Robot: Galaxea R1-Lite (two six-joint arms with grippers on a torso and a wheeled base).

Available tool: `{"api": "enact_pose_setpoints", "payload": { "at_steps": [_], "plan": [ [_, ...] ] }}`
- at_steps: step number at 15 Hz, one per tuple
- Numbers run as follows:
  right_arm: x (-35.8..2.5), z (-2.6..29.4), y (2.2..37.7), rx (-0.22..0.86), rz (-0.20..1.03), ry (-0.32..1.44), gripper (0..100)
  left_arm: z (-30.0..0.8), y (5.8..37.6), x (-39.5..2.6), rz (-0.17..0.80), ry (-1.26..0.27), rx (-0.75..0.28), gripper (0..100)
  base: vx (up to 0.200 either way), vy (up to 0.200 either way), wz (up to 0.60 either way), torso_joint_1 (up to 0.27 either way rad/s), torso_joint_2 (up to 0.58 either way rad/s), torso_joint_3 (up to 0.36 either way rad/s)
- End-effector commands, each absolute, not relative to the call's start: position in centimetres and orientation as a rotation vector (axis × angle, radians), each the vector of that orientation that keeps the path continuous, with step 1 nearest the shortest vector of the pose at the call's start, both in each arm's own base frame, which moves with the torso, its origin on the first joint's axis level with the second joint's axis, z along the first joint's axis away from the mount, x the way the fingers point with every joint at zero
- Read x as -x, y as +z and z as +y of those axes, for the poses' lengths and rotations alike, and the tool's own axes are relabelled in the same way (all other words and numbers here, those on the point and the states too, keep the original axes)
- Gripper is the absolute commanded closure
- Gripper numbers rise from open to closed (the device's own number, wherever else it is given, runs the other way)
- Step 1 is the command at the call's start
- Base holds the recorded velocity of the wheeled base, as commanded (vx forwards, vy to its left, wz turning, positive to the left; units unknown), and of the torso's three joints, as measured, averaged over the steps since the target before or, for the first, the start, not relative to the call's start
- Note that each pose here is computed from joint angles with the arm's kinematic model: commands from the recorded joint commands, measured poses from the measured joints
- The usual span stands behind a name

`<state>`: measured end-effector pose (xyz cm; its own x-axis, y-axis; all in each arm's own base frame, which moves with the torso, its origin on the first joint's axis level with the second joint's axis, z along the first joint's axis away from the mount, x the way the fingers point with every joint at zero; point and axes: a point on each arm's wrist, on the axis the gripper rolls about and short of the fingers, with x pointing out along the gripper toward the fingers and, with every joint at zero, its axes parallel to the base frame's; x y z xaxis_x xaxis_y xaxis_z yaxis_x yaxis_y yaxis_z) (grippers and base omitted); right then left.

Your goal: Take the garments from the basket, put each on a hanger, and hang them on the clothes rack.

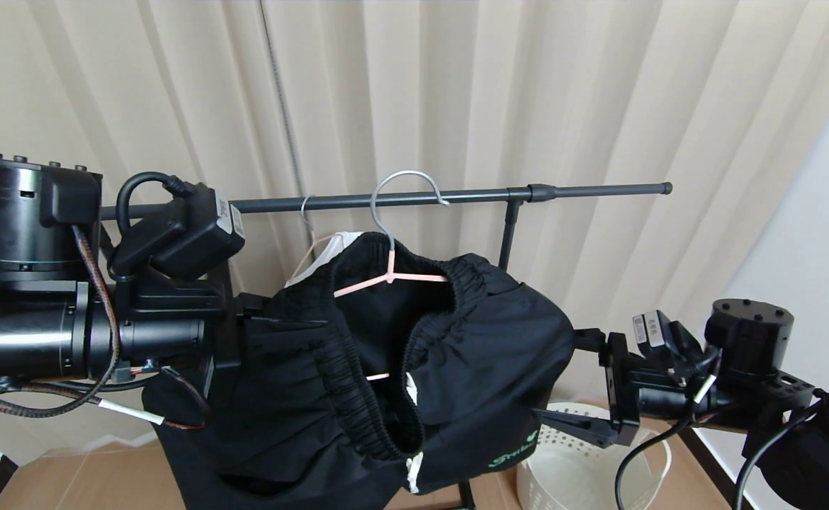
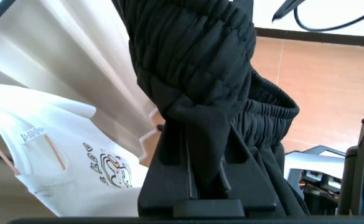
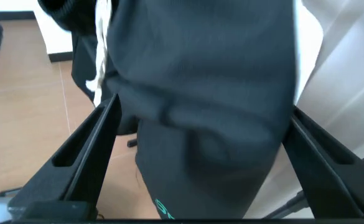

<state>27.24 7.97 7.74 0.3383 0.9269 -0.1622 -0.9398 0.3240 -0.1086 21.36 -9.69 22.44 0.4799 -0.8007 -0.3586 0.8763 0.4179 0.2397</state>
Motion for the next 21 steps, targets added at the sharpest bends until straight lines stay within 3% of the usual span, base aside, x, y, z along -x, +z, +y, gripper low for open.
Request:
{"api": "enact_pose_setpoints", "payload": {
  "at_steps": [1, 4, 5, 13, 21],
  "plan": [
    [-28.0, 8.2, 5.8, 0.187, 0.124, 1.229, 0, -9.4, 23.0, -20.8, 0.176, -1.054, -0.425, 100, 0.0, 0.0, 0.0, 0.0, 0.0, 0.0],
    [-28.3, 8.2, 5.6, 0.192, 0.13, 1.215, 0, -9.2, 23.2, -20.3, 0.165, -1.052, -0.427, 100, 0.0, 0.0, 0.0, 0.0, 0.0, 0.0],
    [-28.3, 8.2, 5.6, 0.193, 0.127, 1.215, 100, -9.2, 23.2, -20.3, 0.165, -1.052, -0.427, 100, 0.0, 0.0, 0.0, 0.0, 0.0, 0.0],
    [-30.1, 6.2, 5.8, 0.204, 0.111, 1.113, 100, -7.9, 24.0, -19.0, 0.165, -0.999, -0.361, 100, 0.0, 0.0, 0.0, 0.0, 0.0, 0.0],
    [-30.0, 6.0, 6.0, 0.204, 0.11, 1.107, 100, -7.0, 23.4, -18.1, 0.155, -0.962, -0.32, 100, 0.0, 0.0, 0.0, 0.0, 0.0, 0.0]
  ]
}}
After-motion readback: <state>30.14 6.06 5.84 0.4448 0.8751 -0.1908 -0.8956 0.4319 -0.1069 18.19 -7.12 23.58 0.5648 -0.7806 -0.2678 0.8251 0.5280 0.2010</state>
